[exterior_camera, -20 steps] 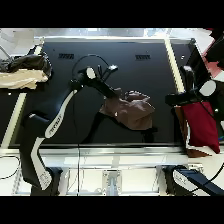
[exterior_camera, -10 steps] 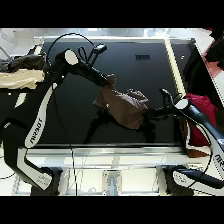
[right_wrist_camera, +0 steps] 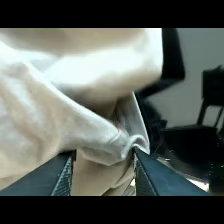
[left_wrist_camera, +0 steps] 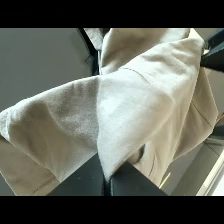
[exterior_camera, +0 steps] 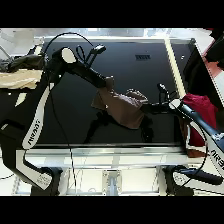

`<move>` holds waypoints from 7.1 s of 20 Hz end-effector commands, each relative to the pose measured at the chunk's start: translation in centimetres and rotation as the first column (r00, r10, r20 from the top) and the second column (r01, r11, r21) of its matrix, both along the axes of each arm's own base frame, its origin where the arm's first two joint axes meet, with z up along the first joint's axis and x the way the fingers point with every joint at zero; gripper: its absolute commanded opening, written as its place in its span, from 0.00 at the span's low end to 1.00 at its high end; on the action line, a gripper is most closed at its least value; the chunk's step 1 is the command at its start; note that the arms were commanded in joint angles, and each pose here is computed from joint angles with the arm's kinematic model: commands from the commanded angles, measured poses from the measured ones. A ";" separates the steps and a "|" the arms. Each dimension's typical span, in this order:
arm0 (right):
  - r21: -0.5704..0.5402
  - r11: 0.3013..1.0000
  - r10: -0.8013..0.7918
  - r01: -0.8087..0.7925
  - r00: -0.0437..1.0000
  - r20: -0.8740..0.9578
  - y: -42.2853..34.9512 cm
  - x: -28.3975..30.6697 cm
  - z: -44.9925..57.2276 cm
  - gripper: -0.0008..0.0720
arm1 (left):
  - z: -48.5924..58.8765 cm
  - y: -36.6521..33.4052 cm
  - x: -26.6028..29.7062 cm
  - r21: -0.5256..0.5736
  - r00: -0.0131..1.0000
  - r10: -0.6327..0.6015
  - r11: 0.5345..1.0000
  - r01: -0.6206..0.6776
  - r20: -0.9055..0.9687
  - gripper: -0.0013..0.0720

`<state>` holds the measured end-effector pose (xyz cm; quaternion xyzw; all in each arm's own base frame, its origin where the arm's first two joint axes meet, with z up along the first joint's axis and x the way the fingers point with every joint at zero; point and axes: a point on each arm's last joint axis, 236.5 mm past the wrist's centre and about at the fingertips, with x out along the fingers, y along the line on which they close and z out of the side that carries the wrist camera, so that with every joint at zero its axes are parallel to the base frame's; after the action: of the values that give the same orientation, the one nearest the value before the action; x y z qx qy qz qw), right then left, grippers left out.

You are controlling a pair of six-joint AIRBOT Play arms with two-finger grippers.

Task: Fold the shirts.

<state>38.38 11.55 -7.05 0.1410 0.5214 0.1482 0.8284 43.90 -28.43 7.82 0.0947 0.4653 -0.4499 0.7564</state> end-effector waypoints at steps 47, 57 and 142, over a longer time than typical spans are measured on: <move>0.332 0.936 -0.159 -0.113 0.707 0.690 14.1 26.7 26.9 0.27 | -9.3 20.8 -7.0 0.413 0.788 0.612 0.702 -0.580 0.066 0.25; 0.252 0.945 -0.034 -0.210 0.701 0.713 6.5 21.6 34.9 0.71 | 4.1 29.1 -0.5 -0.006 0.511 0.785 0.548 -0.837 0.350 0.98; 0.441 0.850 -0.464 0.288 0.805 0.369 -4.9 25.6 23.8 0.74 | -7.8 28.2 -8.7 0.342 0.689 0.701 0.703 -0.624 -0.183 0.03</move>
<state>60.11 5.41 19.68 0.2710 0.2201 0.0858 0.9331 36.81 0.17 2.78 -0.0207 0.5921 -0.1047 0.7987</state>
